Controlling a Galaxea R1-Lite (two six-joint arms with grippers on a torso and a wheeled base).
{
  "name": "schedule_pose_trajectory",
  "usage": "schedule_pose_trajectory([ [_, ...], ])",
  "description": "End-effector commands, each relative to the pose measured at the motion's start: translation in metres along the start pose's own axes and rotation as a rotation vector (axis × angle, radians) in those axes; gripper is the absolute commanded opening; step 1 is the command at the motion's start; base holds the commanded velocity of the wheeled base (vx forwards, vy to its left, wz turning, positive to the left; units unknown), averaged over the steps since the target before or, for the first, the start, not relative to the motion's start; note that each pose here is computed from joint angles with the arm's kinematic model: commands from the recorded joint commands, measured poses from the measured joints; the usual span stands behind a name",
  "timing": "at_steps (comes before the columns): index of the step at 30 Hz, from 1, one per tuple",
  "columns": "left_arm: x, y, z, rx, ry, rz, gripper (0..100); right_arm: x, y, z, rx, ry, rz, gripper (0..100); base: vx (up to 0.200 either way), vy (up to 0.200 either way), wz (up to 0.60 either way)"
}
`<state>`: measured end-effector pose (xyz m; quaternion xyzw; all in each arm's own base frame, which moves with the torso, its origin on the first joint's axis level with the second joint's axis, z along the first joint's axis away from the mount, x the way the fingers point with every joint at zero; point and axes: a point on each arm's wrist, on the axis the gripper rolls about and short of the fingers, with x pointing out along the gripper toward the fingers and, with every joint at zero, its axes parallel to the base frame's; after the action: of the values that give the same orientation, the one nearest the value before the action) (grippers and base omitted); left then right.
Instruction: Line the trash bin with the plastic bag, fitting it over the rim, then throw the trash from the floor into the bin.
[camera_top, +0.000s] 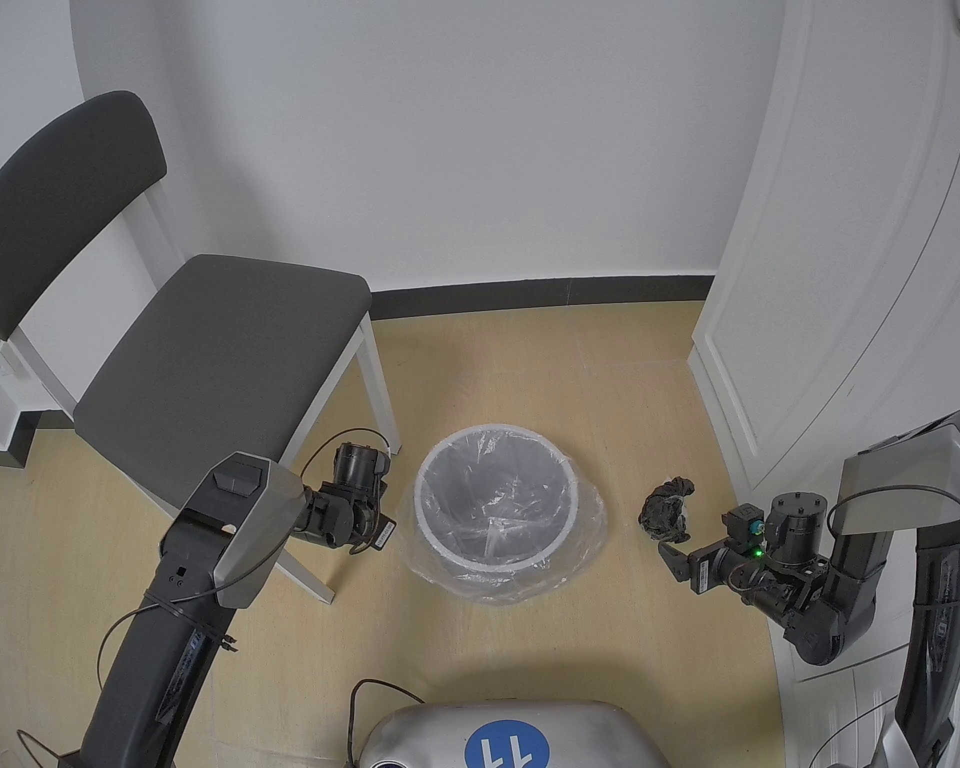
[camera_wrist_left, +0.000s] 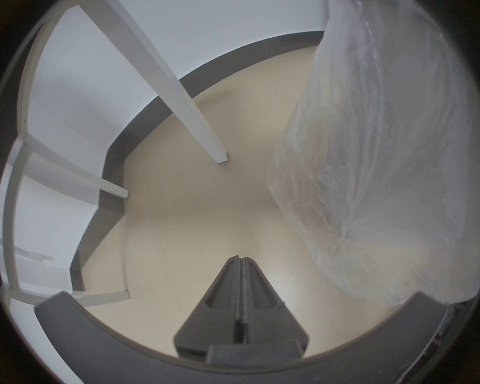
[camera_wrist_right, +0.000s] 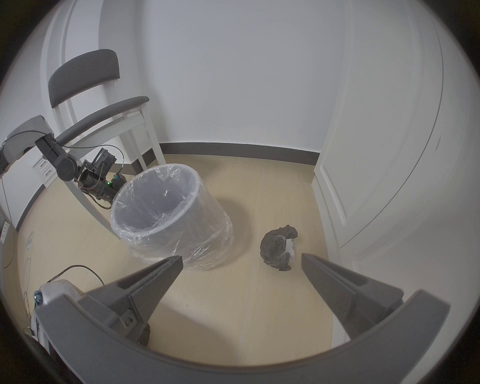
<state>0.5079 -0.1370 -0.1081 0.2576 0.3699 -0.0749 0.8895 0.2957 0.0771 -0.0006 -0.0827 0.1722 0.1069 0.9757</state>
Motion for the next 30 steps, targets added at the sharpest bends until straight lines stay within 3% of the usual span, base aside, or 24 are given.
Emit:
schedule_pose_trajectory([
  [1, -0.041, 0.001, 0.018, 0.071, 0.013, 0.053, 0, -0.011, -0.002, 0.013, 0.002, -0.051, -0.004, 100, 0.0, 0.0, 0.0],
  [9, -0.081, -0.011, 0.015, 0.107, 0.016, 0.088, 0, -0.037, -0.005, 0.034, -0.012, -0.115, 0.014, 100, 0.0, 0.0, 0.0],
  [17, -0.118, -0.024, 0.02, 0.099, -0.121, 0.092, 0, -0.051, -0.005, 0.04, -0.028, -0.134, 0.015, 100, 0.0, 0.0, 0.0],
  [22, -0.157, -0.036, 0.028, 0.098, -0.234, 0.032, 0, -0.05, -0.007, 0.039, -0.037, -0.132, 0.005, 100, 0.0, 0.0, 0.0],
  [23, -0.163, -0.037, 0.029, 0.097, -0.25, 0.023, 100, -0.05, -0.008, 0.04, -0.036, -0.134, 0.002, 100, 0.0, 0.0, 0.0],
  [29, -0.189, -0.044, 0.032, 0.09, -0.328, 0.012, 100, -0.056, -0.012, 0.047, -0.033, -0.167, 0.023, 100, 0.0, 0.0, 0.0],
  [30, -0.204, -0.044, 0.032, 0.067, -0.389, 0.005, 100, -0.063, -0.015, 0.051, -0.033, -0.192, 0.068, 100, 0.0, 0.0, 0.0],
])
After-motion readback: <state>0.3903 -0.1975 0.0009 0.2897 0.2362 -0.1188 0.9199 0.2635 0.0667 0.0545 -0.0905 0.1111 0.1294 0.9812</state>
